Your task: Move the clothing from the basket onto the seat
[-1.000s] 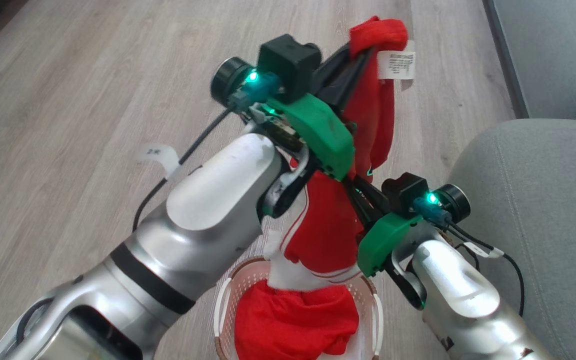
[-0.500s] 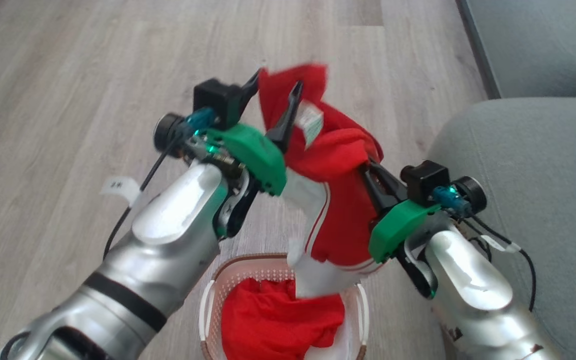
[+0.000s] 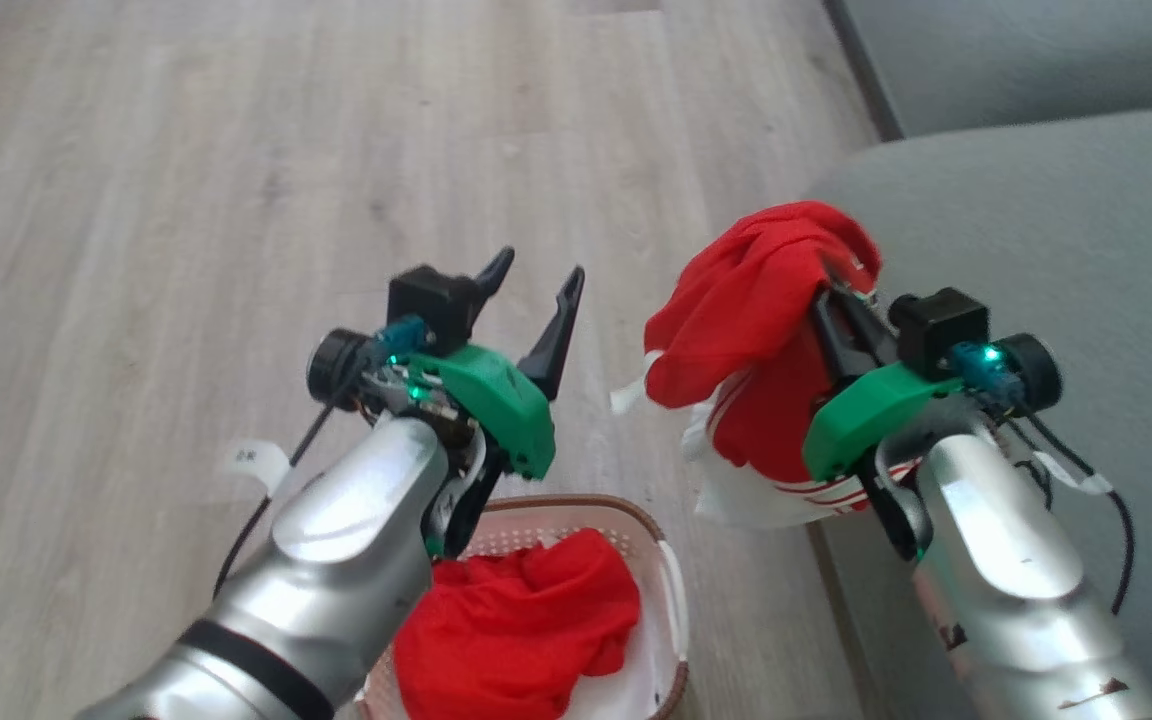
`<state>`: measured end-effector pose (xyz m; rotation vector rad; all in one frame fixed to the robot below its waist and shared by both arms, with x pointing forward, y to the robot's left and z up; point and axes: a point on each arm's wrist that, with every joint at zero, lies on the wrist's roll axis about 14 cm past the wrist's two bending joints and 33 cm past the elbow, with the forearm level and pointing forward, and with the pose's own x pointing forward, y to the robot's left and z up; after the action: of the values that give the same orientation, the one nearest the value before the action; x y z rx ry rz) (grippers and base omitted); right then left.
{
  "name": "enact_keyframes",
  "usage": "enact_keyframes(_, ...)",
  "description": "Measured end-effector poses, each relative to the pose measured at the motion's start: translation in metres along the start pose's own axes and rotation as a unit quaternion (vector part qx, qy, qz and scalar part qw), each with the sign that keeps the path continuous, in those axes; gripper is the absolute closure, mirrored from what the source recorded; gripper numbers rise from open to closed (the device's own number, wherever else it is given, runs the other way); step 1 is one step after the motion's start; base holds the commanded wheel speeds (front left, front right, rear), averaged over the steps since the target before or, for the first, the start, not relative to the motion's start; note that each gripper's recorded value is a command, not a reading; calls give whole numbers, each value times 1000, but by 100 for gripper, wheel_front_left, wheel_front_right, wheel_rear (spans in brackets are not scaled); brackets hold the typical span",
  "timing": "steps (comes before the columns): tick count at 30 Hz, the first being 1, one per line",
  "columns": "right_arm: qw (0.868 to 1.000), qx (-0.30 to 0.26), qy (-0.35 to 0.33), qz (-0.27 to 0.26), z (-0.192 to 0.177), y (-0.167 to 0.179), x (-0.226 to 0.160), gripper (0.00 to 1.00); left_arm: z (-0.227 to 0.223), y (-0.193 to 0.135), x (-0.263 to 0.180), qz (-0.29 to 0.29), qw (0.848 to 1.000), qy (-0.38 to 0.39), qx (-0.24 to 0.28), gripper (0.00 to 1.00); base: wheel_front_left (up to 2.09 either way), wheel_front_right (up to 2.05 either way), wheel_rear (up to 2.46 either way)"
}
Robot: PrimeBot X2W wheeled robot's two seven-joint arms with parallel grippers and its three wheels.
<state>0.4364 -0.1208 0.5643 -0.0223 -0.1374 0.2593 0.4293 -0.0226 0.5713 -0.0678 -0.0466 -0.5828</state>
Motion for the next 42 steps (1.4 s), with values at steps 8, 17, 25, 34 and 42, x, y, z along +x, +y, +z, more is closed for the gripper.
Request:
enact_keyframes(8, 996, -26, -10, -86, 9, -62, -28, 100, -23, -48, 12, -65, 998, 17, -11, 0, 0, 0, 0)
enact_keyframes(17, 985, -60, -19, -158, 24, -116, -72, 100, -24, -113, 29, -147, 989, 3, -35, 0, 0, 0, 0)
enact_keyframes(25, 977, -75, -5, -199, 21, -149, -102, 100, -37, -143, 32, -191, 981, 12, -44, 0, 0, 0, 0)
enact_keyframes(34, 979, -85, 3, -187, 21, -158, -81, 100, -38, -127, 29, -178, 983, 6, -43, 0, 0, 0, 0)
enact_keyframes(42, 975, -137, -27, -173, 65, -190, -23, 100, -49, -94, 30, -142, 989, 7, -50, 0, 0, 0, 0)
